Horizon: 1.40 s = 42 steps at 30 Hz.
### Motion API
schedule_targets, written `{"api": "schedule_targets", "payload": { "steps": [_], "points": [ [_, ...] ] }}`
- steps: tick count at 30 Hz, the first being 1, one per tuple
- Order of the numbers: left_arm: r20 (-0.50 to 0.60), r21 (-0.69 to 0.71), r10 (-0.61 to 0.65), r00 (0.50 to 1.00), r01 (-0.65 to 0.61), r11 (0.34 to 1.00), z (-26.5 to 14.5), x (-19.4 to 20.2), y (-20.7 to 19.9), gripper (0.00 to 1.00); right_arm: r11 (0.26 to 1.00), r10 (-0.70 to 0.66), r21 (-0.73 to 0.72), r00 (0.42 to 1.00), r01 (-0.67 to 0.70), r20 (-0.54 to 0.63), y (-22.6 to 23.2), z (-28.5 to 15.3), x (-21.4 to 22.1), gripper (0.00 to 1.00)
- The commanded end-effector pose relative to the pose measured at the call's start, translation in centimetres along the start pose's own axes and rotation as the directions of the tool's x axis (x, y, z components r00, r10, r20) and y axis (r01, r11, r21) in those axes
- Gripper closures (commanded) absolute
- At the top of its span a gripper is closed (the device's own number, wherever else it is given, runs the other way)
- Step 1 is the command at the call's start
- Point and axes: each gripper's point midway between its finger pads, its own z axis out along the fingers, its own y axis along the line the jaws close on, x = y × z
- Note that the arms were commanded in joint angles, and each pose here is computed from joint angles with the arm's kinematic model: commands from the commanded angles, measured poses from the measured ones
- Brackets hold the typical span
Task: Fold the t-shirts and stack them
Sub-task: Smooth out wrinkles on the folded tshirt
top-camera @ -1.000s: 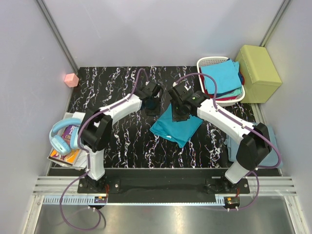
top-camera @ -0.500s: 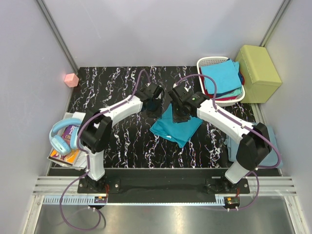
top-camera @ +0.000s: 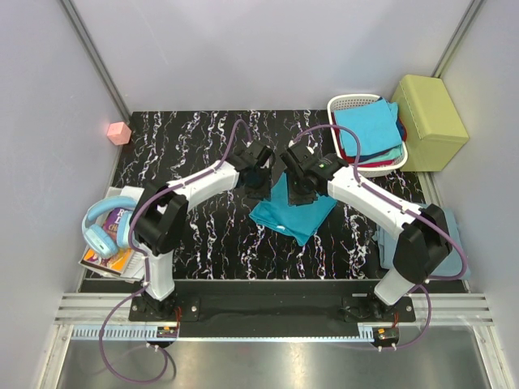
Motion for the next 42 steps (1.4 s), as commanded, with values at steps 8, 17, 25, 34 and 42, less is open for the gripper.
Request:
{"api": "schedule_targets", "payload": {
  "steps": [8, 17, 25, 34, 42],
  "points": [
    [0.001, 0.036, -0.004, 1.0, 0.004, 0.999, -0.3, 0.8, -0.6, 0.75, 1.0, 0.023, 0.011, 0.999, -0.024, 0.045, -0.7, -1.1, -0.2, 0.69],
    [0.001, 0.019, 0.0, 1.0, 0.0, 1.0, -0.7, 1.7, -0.2, 0.96, 1.0, 0.029, 0.006, 0.998, -0.029, 0.049, -0.8, -1.4, 0.0, 0.69],
    [0.063, 0.004, 0.019, 0.998, -0.019, 1.0, -2.4, 1.0, -0.2, 0.57, 1.0, 0.03, -0.006, 0.999, -0.03, 0.039, -0.7, -1.3, 0.4, 0.7],
    [0.06, -0.023, 0.027, 0.998, -0.025, 0.999, -1.0, 0.2, -0.2, 0.54, 1.0, 0.022, -0.006, 0.999, -0.022, 0.037, -0.8, -1.2, 0.5, 0.69],
    [0.062, -0.03, 0.044, 0.997, -0.042, 0.999, 0.3, -0.8, -0.5, 0.59, 1.0, 0.006, 0.008, 0.999, -0.006, 0.039, -1.4, -1.4, 0.9, 0.69]
  ]
}}
